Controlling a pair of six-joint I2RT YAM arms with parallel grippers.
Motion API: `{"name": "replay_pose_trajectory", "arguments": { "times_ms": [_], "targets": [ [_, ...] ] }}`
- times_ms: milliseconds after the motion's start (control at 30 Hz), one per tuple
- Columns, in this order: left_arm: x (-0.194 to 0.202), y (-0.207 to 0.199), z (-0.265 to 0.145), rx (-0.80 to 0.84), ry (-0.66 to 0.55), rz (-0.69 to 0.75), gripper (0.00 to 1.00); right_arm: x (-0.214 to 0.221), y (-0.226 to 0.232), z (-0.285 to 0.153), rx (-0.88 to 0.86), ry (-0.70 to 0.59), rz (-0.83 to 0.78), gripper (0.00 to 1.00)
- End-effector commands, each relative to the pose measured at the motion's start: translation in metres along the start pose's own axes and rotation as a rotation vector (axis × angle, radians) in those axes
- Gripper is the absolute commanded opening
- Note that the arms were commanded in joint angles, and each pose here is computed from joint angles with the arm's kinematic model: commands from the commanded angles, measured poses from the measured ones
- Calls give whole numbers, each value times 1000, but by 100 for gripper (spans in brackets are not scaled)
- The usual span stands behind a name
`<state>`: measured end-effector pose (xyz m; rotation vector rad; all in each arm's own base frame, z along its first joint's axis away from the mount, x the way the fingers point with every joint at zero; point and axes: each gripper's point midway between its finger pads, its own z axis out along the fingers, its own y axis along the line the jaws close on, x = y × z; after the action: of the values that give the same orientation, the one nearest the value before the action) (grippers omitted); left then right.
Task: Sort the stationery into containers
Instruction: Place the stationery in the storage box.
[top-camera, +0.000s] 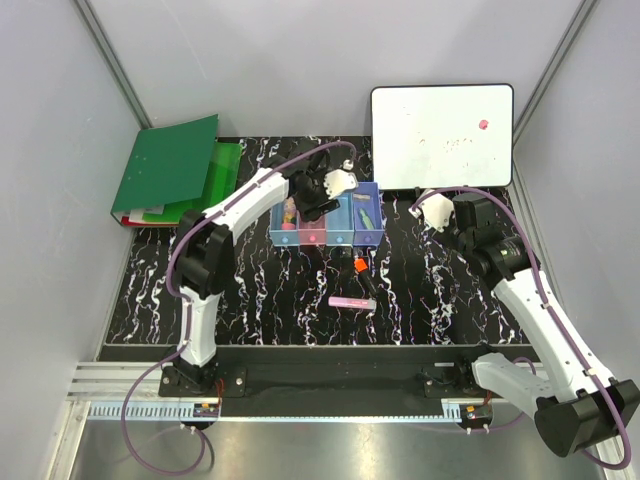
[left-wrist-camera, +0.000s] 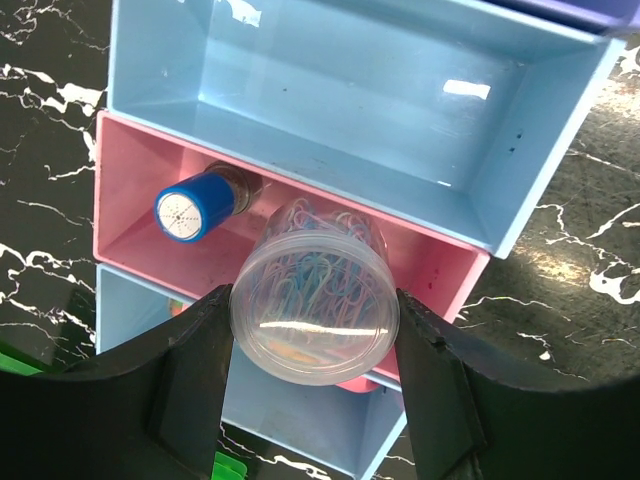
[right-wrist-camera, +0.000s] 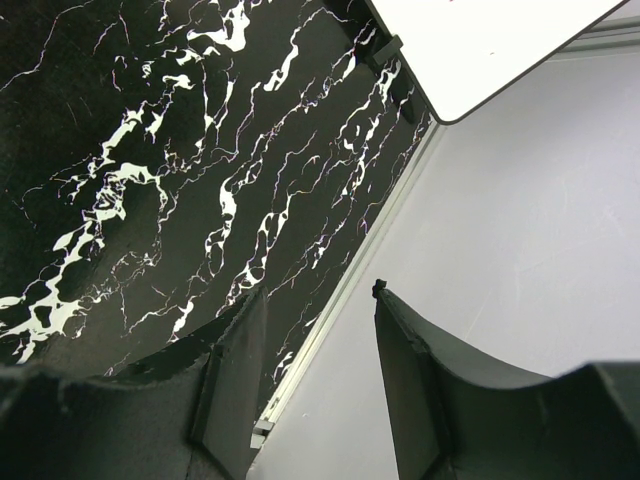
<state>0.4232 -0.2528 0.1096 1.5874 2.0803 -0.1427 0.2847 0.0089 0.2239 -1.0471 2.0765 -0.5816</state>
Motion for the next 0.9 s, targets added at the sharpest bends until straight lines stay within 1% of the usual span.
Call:
{"name": "replay_pose_trajectory", "arguments": {
  "times_ms": [0, 67, 233, 367, 567, 600, 700, 733, 767, 867],
  "targets": [
    [-6, 7, 2, -5, -37, -11, 13, -6, -6, -2, 12, -23, 22, 54],
    [0, 6, 9, 2, -18, -7, 16, -6, -8, -3, 18, -23, 24, 54],
    [15, 0, 25, 26, 23, -15, 17, -5, -8, -3, 18, -21, 28, 54],
    [17, -3, 30, 43, 25, -18, 20, -7, -9, -4, 18, -21, 28, 54],
    [13, 1, 28, 26, 15, -18, 38, -9, -10, -3, 16, -23, 27, 54],
    [12, 3, 28, 21, 14, -17, 49, -9, -10, -3, 14, -24, 27, 54],
    [9, 6, 26, 8, 5, -19, 55, -9, -10, -3, 14, -24, 29, 54],
    [7, 7, 25, 4, -2, -18, 60, -9, -10, -3, 14, -24, 29, 54],
    [5, 9, 24, -4, -6, -23, 63, -8, -9, -3, 12, -24, 29, 54],
    [-1, 14, 19, -19, -21, -22, 63, -9, -10, -4, 14, -24, 31, 54]
  ]
}}
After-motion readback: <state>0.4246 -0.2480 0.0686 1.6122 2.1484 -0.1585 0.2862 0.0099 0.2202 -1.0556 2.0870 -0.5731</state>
